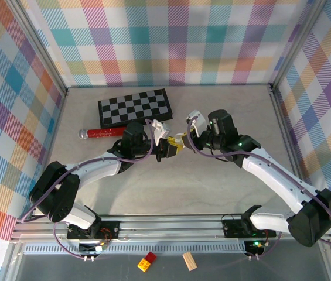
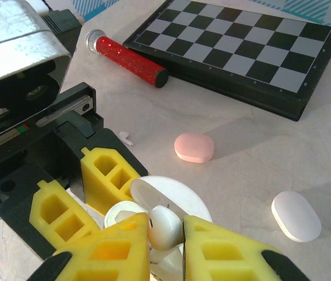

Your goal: Insert the wireless bluetooth earbuds into the charging case

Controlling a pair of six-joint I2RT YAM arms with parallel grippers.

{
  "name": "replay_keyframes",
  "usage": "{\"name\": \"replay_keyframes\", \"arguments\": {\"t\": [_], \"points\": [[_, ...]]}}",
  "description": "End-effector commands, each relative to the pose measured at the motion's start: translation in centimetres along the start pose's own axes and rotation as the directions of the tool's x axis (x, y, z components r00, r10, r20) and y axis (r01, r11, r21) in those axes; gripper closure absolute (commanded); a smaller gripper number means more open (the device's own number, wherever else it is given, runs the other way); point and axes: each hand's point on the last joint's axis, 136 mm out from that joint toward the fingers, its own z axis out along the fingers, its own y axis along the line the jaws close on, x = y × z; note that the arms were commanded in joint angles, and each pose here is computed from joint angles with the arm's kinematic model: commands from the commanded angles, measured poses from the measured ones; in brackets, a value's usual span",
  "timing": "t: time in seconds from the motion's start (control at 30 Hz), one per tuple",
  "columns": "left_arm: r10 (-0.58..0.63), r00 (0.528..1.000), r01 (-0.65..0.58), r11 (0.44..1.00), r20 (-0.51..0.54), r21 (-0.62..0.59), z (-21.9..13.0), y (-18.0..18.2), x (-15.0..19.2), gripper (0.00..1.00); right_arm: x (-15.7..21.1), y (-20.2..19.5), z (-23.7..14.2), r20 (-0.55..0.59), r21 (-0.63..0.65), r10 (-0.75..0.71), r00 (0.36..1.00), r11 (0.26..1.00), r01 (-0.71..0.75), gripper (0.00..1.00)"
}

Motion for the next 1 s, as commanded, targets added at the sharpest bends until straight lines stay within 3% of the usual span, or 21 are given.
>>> {"name": "replay_keyframes", "arguments": {"t": [0.0, 0.37, 0.67, 0.83, 0.97], "points": [[0.025, 0.998, -0.026, 1.000, 0.049, 0.007, -0.5, -0.5, -2.5, 0.82, 0.2, 1.0, 0.0, 0.009, -0.045, -0.005, 1.000, 0.999, 0.005, 0.83], [0.020, 0.998, -0.020, 1.000, 0.063, 0.004, -0.5, -0.5, -3.2, 0.82, 1.9, 2.3, -0.3, -0.024, -0.120, -0.004, 1.000, 0.993, 0.002, 0.82], [0.027, 0.998, -0.028, 1.000, 0.064, 0.009, -0.5, -0.7, -3.0, 0.82, 1.1, 2.1, -1.1, 0.005, -0.089, -0.008, 1.000, 0.996, 0.008, 0.74], [0.034, 0.997, -0.035, 0.999, 0.064, 0.008, -0.6, -0.7, -2.8, 0.82, 0.1, 1.5, -2.0, 0.056, -0.041, 0.006, 0.998, 0.999, -0.004, 0.55], [0.043, 0.997, -0.044, 0.999, 0.066, 0.009, -0.6, -0.7, -2.6, 0.82, -0.8, 0.9, -2.9, 0.108, -0.014, 0.034, 0.994, 0.999, -0.033, 0.47]]}}
